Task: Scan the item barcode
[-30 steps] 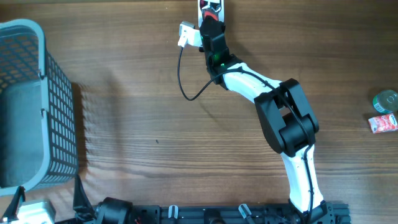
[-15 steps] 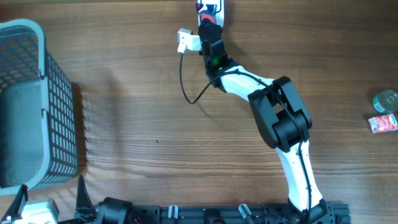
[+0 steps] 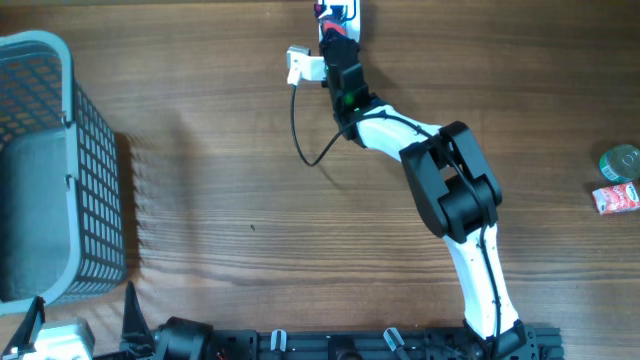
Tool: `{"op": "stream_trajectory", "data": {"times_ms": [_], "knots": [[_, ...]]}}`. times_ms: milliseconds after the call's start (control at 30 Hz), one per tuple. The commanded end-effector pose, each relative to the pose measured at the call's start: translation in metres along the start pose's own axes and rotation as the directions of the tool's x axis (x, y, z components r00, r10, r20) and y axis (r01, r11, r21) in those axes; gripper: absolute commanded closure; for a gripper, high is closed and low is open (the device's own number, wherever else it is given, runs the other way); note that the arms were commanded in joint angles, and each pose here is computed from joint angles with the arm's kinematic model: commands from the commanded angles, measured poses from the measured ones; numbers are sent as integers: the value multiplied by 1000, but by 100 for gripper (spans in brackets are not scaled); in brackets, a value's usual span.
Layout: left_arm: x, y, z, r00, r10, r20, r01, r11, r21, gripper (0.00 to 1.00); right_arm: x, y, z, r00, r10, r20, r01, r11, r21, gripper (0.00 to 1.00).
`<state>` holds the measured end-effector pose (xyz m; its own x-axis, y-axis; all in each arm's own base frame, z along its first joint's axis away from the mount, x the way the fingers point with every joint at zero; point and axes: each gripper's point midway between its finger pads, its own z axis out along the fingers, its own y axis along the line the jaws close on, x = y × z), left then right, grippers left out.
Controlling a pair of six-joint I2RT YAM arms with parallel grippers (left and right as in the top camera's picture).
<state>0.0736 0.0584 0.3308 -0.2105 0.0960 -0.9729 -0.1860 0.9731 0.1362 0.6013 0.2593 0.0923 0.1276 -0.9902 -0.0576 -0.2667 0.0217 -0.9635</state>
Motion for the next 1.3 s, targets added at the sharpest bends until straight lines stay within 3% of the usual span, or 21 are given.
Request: {"op": "stream_trajectory", "data": {"times_ms": [0, 167, 433, 633, 767, 933, 1133, 1267], "knots": [[0, -2, 1, 1000, 9, -1, -9, 1000, 14, 0, 1, -4, 5, 1000, 15, 4, -15, 1000, 19, 95], [0, -2, 1, 1000, 10, -1, -10, 1000, 13, 0, -4, -37, -5, 983, 180, -29, -174, 974, 144, 95], [-13, -2, 1, 999, -11, 50, 10, 1000, 13, 0, 9, -93, -39, 957, 242, -161, -206, 956, 210, 95], [-49, -19, -5, 979, 28, 201, -50, 993, 109, 0, 49, -128, -83, 835, 463, -297, -404, 883, 239, 95], [-46, -19, -5, 979, 60, 195, -81, 991, 103, 0, 89, -137, -118, 674, 640, -369, -592, 767, 247, 96], [-46, -20, -5, 979, 60, 196, -83, 990, 111, 0, 167, -139, -166, 354, 821, -447, -762, 530, 372, 95], [-47, -33, -7, 976, 58, 209, -97, 978, 185, 0, 283, -89, -201, 49, 786, -617, -835, 371, 407, 95], [-50, -38, -9, 974, 53, 221, -101, 973, 210, 0, 333, -74, -209, -78, 788, -611, -868, 248, 430, 95]]}}
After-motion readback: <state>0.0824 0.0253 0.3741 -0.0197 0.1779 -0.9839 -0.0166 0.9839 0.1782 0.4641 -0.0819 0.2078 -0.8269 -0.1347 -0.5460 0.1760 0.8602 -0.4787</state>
